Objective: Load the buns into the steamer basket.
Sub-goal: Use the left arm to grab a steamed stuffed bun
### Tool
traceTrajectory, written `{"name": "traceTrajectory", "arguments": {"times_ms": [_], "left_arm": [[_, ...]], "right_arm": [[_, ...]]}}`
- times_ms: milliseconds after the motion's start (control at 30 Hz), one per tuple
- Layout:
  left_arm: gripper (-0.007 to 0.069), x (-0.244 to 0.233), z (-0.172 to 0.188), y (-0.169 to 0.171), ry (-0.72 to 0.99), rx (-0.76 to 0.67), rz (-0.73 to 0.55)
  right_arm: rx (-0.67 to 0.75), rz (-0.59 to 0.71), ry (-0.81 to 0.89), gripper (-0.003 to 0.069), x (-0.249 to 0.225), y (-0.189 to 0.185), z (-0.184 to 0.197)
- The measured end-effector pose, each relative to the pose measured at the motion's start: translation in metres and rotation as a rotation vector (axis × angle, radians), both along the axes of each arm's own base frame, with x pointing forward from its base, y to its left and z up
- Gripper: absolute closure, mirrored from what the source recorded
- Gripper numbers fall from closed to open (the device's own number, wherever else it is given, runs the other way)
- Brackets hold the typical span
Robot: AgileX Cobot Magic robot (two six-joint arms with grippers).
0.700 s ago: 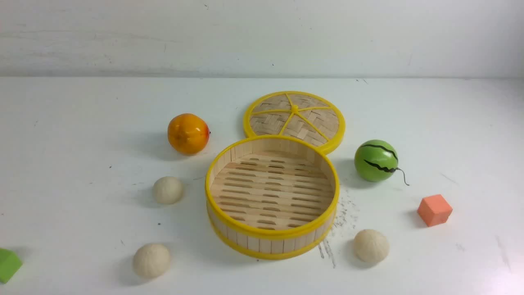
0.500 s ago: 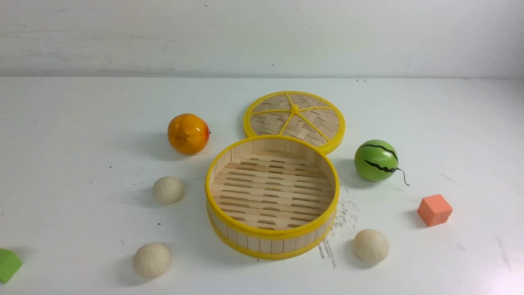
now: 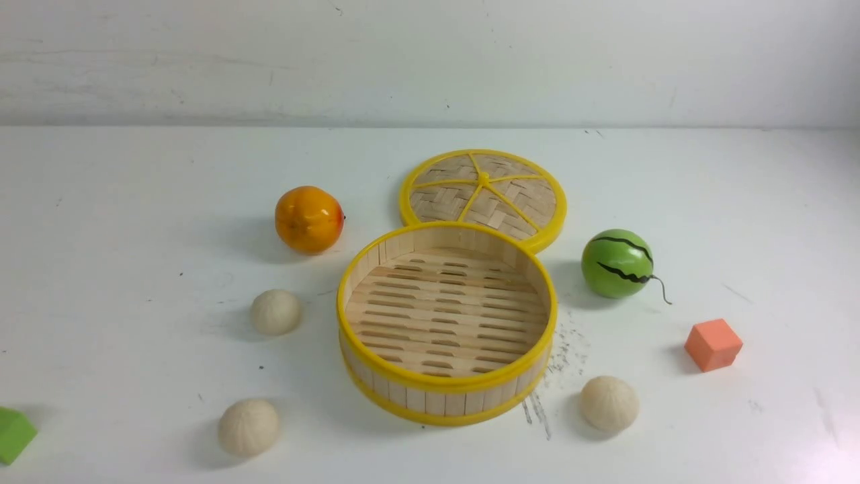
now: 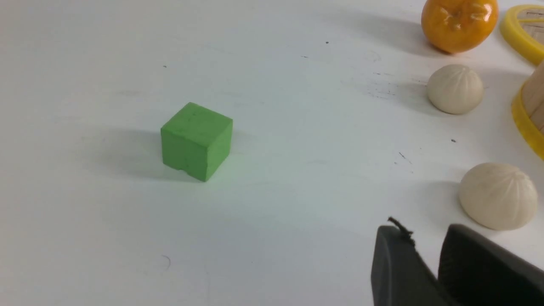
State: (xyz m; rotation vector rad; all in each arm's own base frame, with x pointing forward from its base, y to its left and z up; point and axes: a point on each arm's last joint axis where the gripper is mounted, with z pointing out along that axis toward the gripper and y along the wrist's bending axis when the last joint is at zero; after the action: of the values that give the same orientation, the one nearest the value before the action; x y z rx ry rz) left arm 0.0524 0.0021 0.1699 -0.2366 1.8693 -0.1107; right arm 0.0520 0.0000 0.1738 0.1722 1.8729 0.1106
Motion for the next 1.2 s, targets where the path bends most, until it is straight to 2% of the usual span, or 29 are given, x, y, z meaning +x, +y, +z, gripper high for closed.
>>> {"name": "traceTrajectory", "arguments": {"times_ms": [1200], "left_arm": [[0.0450,0.0004,0.0014,0.0006,-0.016,0.018,0.002]], "right_arm": [[0.000,0.000,0.000,0.0420,0.0000,0.0000,0.0000]]}}
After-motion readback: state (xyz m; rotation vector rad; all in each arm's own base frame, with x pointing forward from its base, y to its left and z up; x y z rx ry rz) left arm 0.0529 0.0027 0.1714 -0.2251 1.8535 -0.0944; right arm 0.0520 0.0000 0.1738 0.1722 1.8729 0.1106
